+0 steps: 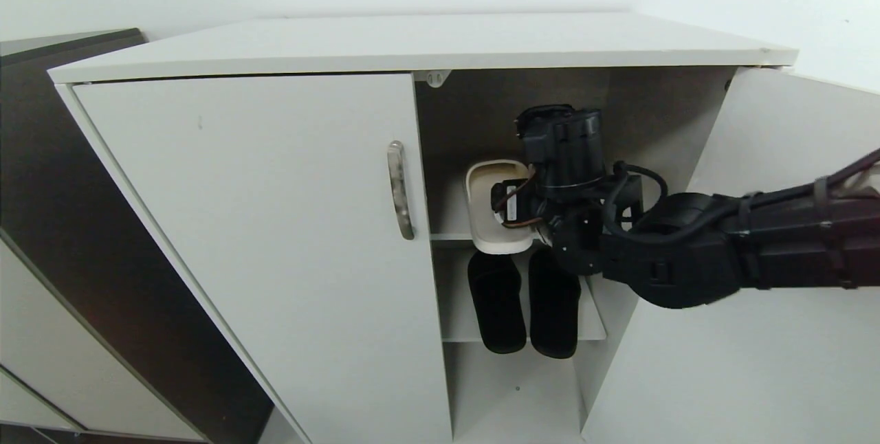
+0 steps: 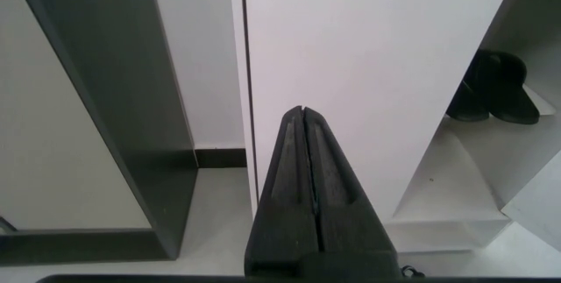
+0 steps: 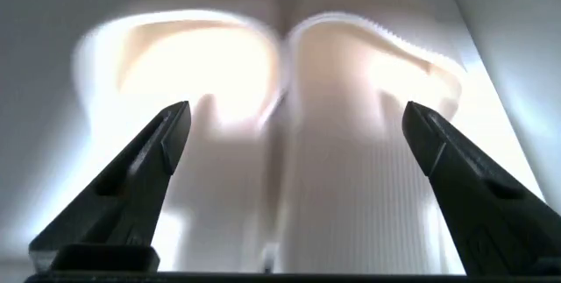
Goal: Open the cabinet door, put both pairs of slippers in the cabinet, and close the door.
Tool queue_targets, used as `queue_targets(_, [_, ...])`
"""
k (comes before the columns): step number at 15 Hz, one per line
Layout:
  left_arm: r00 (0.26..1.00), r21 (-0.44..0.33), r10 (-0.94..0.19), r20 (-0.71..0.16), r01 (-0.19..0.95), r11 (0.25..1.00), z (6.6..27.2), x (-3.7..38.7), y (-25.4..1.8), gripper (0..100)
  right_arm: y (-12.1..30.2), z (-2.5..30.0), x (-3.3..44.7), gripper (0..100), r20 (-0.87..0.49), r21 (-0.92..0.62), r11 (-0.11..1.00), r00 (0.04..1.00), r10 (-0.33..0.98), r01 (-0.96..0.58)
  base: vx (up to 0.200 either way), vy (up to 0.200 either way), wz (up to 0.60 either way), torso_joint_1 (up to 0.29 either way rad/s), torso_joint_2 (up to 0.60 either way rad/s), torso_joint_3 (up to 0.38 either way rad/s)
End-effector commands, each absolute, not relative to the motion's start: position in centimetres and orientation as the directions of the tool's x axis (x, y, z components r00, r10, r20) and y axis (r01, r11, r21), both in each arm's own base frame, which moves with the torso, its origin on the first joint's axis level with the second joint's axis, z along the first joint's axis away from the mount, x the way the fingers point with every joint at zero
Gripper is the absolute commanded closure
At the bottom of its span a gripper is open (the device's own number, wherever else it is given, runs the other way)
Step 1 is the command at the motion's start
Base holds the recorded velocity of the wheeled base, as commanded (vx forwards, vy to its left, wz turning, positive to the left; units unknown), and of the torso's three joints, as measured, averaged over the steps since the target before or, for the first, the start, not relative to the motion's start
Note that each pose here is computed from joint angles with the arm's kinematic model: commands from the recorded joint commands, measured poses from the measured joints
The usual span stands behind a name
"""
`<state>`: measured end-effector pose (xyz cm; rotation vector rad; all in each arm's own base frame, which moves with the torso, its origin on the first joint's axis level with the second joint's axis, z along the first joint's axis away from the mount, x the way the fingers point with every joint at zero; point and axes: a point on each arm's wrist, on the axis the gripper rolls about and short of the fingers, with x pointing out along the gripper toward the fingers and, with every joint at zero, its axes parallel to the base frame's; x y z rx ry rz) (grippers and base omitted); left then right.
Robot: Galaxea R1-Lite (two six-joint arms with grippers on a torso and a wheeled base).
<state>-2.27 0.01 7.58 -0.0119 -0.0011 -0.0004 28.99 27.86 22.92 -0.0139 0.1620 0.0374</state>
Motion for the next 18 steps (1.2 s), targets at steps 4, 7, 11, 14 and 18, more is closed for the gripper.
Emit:
queue_targets(4, [1.0,-0.012,0.0,0.0,0.0,1.0,7.6,-2.3,0.0,100,25.7,24.3,20.4,100,-0.1,0.036,0.984,0.979,0.179,-0.176,0.0,0.0,0.0,0.0,0.0,0.0])
queue_targets(7, [1.0,-0.012,0.0,0.0,0.0,1.0,7.6,-2.3,0.0,100,25.5,23.6,19.8,100,-0.097,0.021,0.981,0.976,0.194,-0.193,0.0,0.0,0.0,0.0,0.0,0.0])
queue_targets(11, [1.0,-0.012,0.0,0.0,0.0,1.0,7.6,-2.3,0.0,100,26.0,22.7,20.1,100,-0.113,0.007,0.981,0.974,0.194,-0.194,0.0,0.0,0.0,0.0,0.0,0.0])
queue_targets(14, [1.0,-0.012,0.0,0.0,0.0,1.0,7.6,-2.3,0.0,100,26.2,22.4,20.3,100,-0.119,0.0,0.981,0.975,0.19,-0.191,0.0,0.0,0.0,0.0,0.0,0.0])
queue_targets(18, [1.0,-0.014,0.0,0.0,0.0,1.0,7.6,-2.3,0.0,100,26.3,22.2,20.4,100,-0.124,-0.005,0.982,0.974,0.188,-0.19,0.0,0.0,0.0,0.0,0.0,0.0])
